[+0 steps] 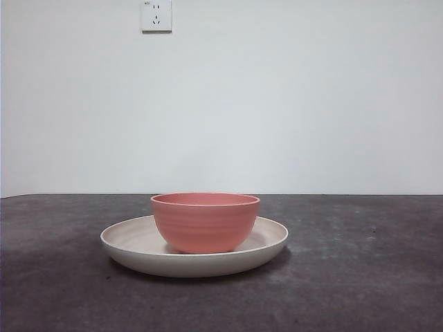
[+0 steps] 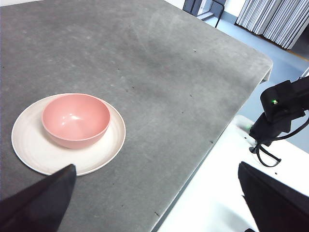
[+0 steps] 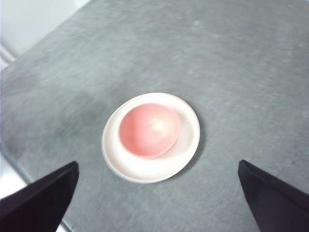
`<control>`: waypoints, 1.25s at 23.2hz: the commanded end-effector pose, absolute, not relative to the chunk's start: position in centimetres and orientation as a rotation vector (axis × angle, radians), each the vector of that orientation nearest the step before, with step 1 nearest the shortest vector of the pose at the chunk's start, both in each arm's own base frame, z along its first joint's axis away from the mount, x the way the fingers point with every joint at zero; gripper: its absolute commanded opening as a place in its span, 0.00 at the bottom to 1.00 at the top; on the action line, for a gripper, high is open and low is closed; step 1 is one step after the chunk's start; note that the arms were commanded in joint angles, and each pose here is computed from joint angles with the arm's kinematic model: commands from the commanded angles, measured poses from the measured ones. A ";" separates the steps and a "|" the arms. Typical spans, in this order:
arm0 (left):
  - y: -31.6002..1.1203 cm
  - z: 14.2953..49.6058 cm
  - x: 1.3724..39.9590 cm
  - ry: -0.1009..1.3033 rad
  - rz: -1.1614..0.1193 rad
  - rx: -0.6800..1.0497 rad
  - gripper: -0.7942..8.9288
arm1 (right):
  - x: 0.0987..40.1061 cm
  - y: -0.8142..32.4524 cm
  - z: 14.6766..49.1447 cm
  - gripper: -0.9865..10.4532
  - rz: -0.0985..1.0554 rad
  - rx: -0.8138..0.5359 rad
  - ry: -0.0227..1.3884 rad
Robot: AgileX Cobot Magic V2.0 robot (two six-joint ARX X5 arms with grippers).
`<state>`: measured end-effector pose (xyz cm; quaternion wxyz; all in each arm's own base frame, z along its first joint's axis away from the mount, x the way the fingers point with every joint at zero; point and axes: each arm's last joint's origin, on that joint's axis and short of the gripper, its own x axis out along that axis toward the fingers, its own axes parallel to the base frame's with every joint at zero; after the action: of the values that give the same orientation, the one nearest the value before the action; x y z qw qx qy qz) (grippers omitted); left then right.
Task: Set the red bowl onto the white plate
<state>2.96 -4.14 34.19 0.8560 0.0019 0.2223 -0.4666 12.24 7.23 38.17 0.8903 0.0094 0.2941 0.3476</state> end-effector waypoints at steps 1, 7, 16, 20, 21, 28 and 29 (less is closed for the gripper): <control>-4.2 34.5 2.9 0.450 -0.986 0.000 0.76 | 10.7 6.9 36.5 0.61 0.746 0.038 0.574; -4.2 34.5 2.9 0.448 -0.987 0.003 0.75 | 8.2 5.7 32.5 0.61 0.758 0.075 0.568; -4.2 34.5 2.9 0.447 -0.987 0.008 0.62 | 8.1 5.7 32.4 0.57 0.759 0.074 0.569; -4.1 34.5 2.9 0.448 -0.988 0.020 0.12 | 8.0 5.7 32.4 0.16 0.785 0.079 0.572; -4.1 34.5 2.9 0.444 -0.990 0.028 0.09 | 8.0 5.7 32.4 0.07 0.787 0.080 0.572; -4.2 34.5 2.9 0.438 -0.991 0.029 0.10 | 8.0 5.7 32.4 0.10 0.784 0.079 0.572; -4.2 34.5 2.9 0.437 -0.991 0.028 0.10 | 8.0 5.7 32.4 0.10 0.784 0.079 0.572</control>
<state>2.95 -4.13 34.14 0.8557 0.0081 0.2223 -0.4671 7.99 5.62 32.28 0.8841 0.0352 0.2780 0.3739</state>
